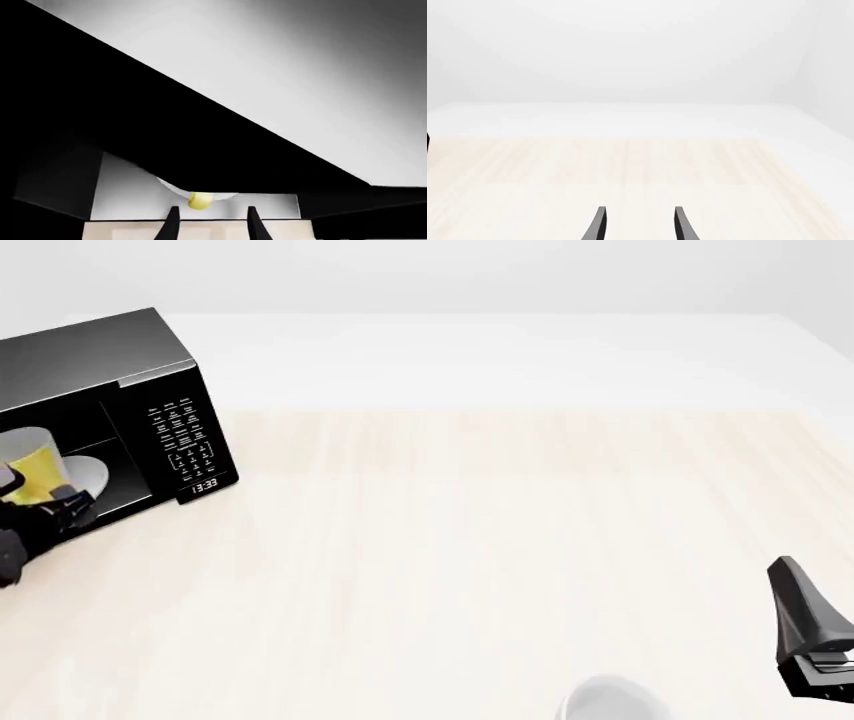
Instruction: Put the yellow and white mug in the microwave and close it.
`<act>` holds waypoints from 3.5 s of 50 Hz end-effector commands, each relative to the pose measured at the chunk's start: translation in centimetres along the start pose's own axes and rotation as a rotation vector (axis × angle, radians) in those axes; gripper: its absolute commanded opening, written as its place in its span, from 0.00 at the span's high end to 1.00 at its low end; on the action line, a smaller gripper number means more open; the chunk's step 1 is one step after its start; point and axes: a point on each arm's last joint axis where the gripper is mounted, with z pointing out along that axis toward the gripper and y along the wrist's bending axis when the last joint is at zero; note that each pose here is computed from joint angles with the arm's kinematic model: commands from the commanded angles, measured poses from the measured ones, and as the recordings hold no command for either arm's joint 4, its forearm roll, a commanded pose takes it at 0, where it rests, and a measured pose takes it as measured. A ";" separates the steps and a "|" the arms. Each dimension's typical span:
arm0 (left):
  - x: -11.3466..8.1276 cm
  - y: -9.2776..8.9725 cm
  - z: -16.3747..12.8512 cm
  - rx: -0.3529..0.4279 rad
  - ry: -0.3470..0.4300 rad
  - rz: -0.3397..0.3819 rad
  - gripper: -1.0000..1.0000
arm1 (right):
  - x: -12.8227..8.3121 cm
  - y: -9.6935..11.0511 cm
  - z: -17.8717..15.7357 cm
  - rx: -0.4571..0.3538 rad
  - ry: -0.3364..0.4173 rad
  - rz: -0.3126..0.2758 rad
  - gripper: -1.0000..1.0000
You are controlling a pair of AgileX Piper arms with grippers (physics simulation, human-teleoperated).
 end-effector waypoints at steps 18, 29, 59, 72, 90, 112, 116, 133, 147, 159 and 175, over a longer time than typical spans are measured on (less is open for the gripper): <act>-1.0 -0.5 -6.8 0.020 -0.043 0.011 0.00 | 0.0 0.0 0.0 0.000 0.000 0.000 0.00; -1.8 -1.7 -9.2 0.059 -0.069 0.066 0.00 | 0.0 0.0 0.0 0.000 0.000 0.000 0.00; -4.1 -2.4 -18.8 0.098 -0.157 0.088 0.00 | 0.0 0.0 0.0 0.000 0.000 0.000 0.00; -5.2 -3.2 -22.5 0.139 -0.188 0.094 0.00 | 0.0 0.0 0.0 0.000 0.000 0.000 0.00; -6.9 -3.3 -28.3 0.153 -0.251 0.130 0.00 | 0.0 0.0 0.0 0.000 0.000 0.000 0.00; -10.2 -3.1 -33.8 0.089 -0.310 0.119 0.00 | 0.0 0.0 0.0 0.000 0.000 0.000 0.00; -10.8 -2.8 -34.6 0.050 -0.332 0.116 0.00 | 0.0 0.0 0.0 0.000 0.000 0.000 0.00; -12.6 -1.8 -36.8 -0.104 -0.378 0.046 0.00 | 0.0 0.0 0.0 0.000 0.000 0.000 0.00; -13.1 -0.9 -36.6 -0.189 -0.366 -0.019 0.00 | 0.0 0.0 0.0 0.000 0.000 0.000 0.00; -13.5 -0.4 -37.0 -0.249 -0.377 -0.072 0.00 | 0.0 0.0 0.0 0.000 0.000 0.000 0.00; -13.8 1.3 -35.7 -0.361 -0.347 -0.137 0.00 | 0.0 0.0 0.0 0.000 0.000 0.000 0.00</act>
